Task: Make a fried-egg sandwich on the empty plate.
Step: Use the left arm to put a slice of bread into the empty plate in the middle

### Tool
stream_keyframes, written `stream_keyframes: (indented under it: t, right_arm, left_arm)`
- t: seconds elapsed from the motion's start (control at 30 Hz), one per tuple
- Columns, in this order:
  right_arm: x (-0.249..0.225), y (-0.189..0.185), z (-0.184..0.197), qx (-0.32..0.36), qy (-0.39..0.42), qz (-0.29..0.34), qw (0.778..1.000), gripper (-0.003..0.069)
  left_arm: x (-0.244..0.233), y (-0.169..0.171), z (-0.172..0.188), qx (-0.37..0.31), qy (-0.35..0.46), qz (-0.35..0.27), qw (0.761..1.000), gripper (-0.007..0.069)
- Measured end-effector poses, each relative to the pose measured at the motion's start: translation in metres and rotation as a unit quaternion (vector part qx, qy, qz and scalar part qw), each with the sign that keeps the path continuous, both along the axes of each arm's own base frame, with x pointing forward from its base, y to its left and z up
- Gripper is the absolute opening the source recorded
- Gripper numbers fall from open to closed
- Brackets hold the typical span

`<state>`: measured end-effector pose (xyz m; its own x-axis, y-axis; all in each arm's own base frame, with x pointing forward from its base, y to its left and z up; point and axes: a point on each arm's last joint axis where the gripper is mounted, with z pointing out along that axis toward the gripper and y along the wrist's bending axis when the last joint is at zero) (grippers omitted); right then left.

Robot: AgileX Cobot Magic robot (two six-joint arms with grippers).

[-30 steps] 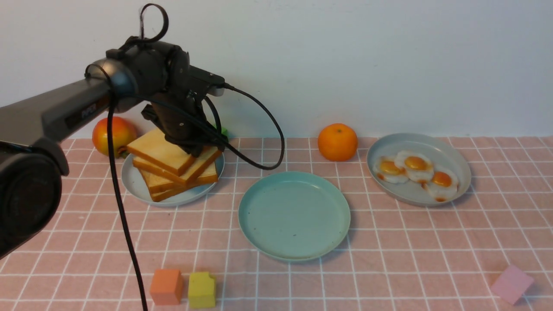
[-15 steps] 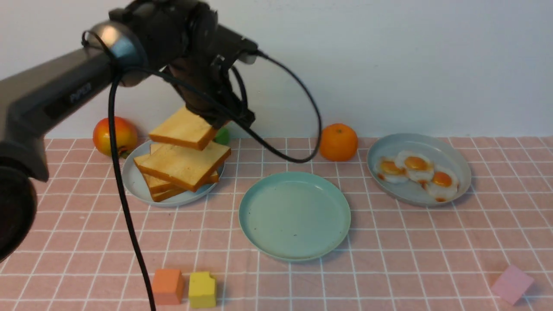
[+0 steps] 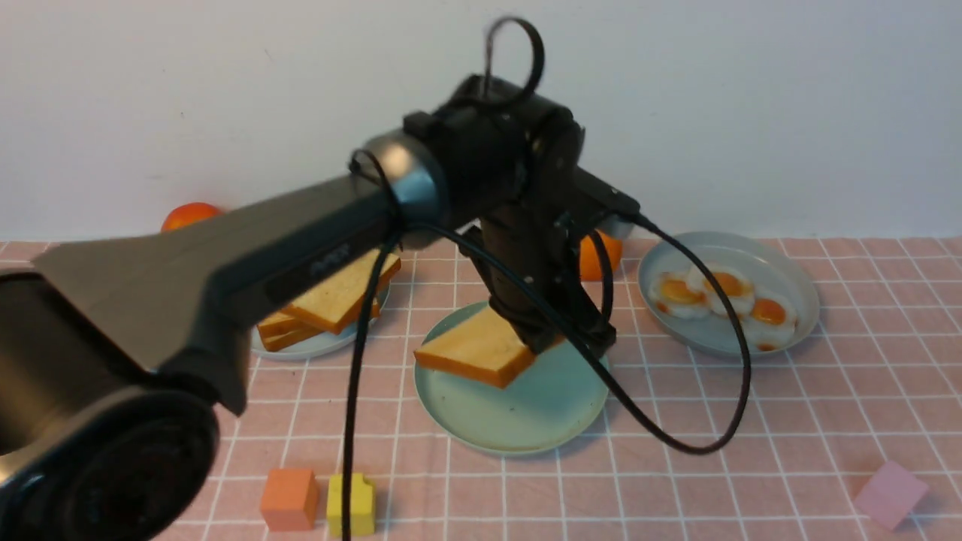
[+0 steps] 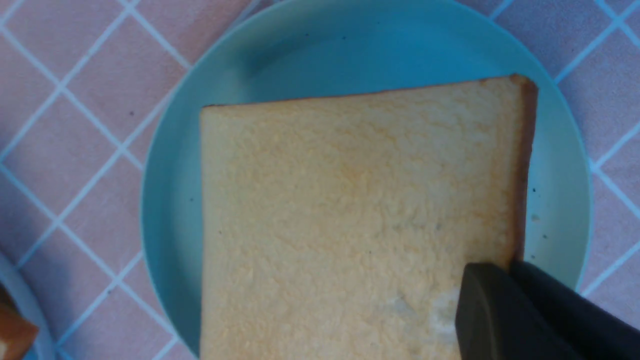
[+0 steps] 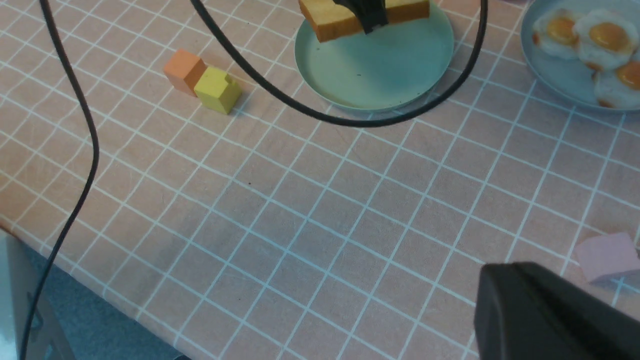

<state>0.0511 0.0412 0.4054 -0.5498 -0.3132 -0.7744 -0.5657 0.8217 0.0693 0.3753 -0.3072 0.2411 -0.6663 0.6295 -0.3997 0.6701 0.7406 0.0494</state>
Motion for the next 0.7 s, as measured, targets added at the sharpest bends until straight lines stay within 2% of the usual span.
stream_keyframes:
  t: [0.3, 0.47, 0.57, 0.63, 0.7]
  right_arm:
    - [-0.001, 0.0, -0.001, -0.004, 0.008, 0.002, 1.0, 0.0043]
    - [-0.001, 0.0, -0.001, -0.004, 0.008, 0.002, 1.0, 0.0043]
    - [-0.001, 0.0, -0.001, -0.003, 0.008, 0.003, 1.0, 0.0043]
    - [-0.001, 0.0, -0.001, -0.002, 0.008, 0.003, 1.0, 0.0043]
    - [-0.001, 0.0, -0.001, -0.002, 0.008, 0.003, 1.0, 0.0043]
  left_arm:
    - [0.005, -0.007, -0.025, 0.001, 0.014, 0.003, 1.0, 0.0029]
    - [0.008, -0.009, -0.034, -0.001, 0.012, 0.004, 1.0, 0.0166]
    - [0.008, -0.009, -0.035, -0.004, 0.014, 0.012, 1.0, 0.0323]
    - [0.008, -0.009, -0.033, -0.011, 0.018, 0.024, 1.0, 0.0391]
    - [0.007, -0.01, -0.031, -0.019, 0.021, 0.029, 0.999, 0.0428]
